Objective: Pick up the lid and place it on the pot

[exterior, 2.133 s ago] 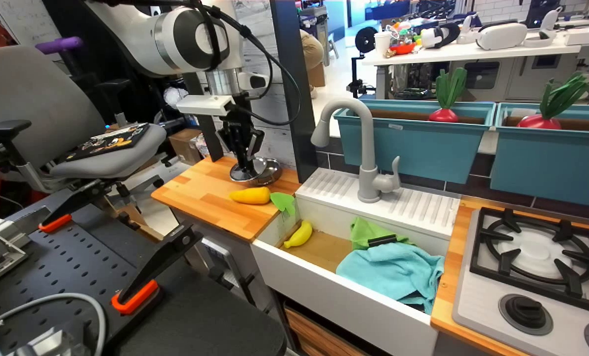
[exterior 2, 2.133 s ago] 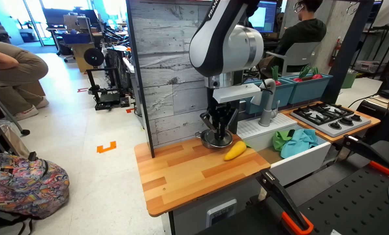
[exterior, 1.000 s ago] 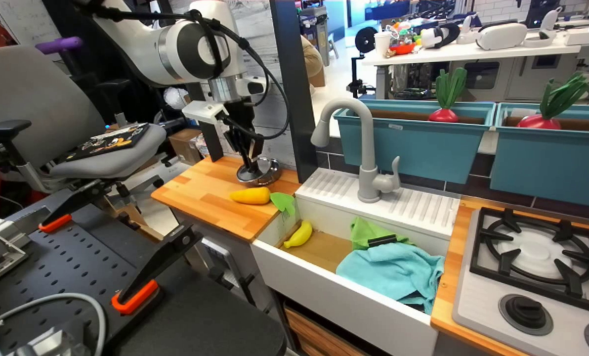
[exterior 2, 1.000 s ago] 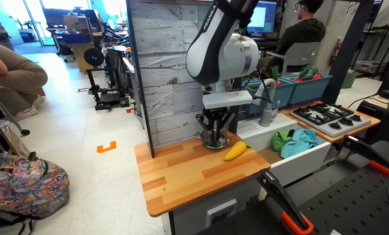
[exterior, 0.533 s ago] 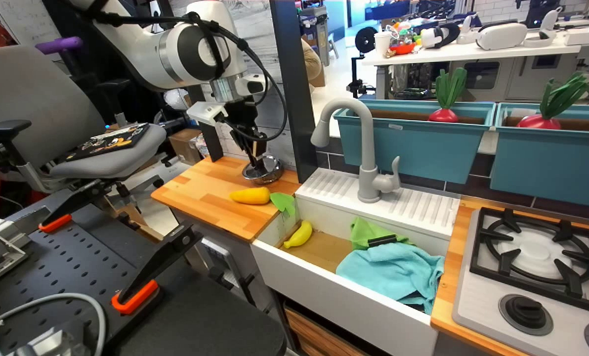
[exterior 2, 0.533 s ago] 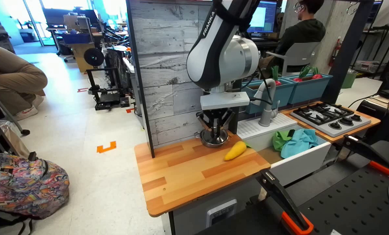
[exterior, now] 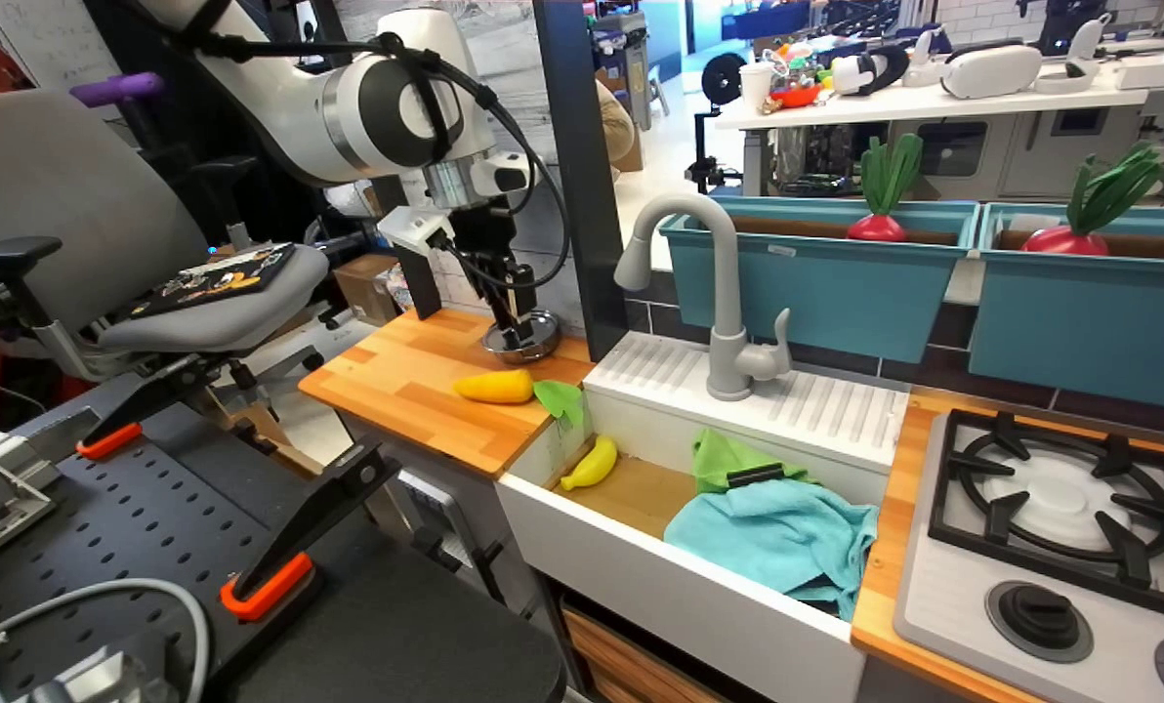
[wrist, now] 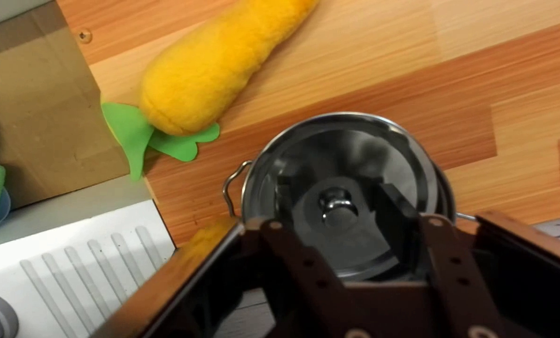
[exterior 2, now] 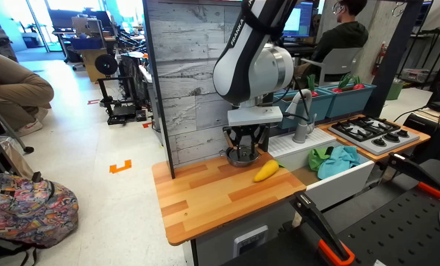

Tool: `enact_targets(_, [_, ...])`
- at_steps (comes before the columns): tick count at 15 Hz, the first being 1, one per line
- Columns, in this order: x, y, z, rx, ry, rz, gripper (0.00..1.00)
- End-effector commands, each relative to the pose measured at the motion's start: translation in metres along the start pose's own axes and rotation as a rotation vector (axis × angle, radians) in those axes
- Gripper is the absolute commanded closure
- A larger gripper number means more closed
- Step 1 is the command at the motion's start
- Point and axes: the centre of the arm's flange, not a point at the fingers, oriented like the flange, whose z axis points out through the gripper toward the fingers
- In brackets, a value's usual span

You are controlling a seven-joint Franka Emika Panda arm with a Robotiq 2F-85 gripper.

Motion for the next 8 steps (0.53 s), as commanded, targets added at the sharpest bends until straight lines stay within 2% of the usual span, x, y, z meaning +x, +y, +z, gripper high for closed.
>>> enact_targets(1, [0.0081,-0.0041,0.0054,-0.002,0.013,0.017,0.18])
enact_targets(3, [0.0075,-0.0043,0.0059,-0.003,0.014,0.015,0.02])
enact_targets(8, [-0.0005,-0.0052,0.0004,0.000,0.023,0.001,0.00])
